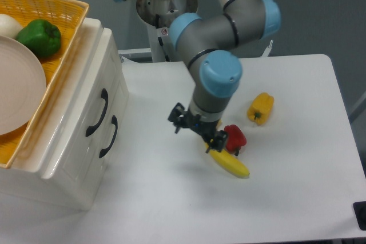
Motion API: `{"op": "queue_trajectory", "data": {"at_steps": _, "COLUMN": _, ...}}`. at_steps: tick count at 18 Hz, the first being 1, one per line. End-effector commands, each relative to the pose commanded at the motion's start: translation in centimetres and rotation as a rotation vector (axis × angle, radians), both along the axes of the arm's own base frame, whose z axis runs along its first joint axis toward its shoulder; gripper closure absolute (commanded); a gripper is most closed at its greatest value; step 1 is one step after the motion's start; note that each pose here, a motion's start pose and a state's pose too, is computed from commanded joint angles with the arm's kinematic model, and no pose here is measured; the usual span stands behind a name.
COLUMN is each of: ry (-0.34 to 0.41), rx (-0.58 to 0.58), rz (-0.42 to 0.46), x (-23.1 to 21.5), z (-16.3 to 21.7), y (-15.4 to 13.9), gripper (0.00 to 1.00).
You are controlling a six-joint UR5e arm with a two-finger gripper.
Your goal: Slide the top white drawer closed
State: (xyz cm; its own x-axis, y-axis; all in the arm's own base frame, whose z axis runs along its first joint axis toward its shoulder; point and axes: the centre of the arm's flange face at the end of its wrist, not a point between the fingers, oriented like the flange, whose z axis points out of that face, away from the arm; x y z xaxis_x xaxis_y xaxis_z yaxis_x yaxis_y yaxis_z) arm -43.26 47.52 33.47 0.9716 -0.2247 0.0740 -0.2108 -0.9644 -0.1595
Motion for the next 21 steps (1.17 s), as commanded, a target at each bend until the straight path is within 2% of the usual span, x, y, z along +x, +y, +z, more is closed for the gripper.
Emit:
{"op": "queue_trajectory", "data": {"at_steps": 4, "ry": 0.04, "rx": -0.033, "rz": -0.083, "x": -3.3, "z": -0.4, "y": -3.3, "gripper": 0.0}}
{"op": "queue_trajectory", "data": {"at_steps": 10, "ry": 0.114, "rx": -0.116, "rz": -0.18, "x": -5.1, "z": 0.5, "y": -6.0, "gripper": 0.0}}
{"op": "queue_trajectory", "data": {"at_steps": 17, "ry": 0.165, "rx": -0.104, "rz": -0.208, "x": -8.1, "z": 3.5, "y": -11.4, "gripper": 0.0}}
{"op": "queue_trajectory", "data": {"at_steps": 21, "ry": 0.169, "rx": -0.091, "rz": -0.205, "x": -9.1, "z": 4.2, "y": -13.3, "gripper": 0.0}}
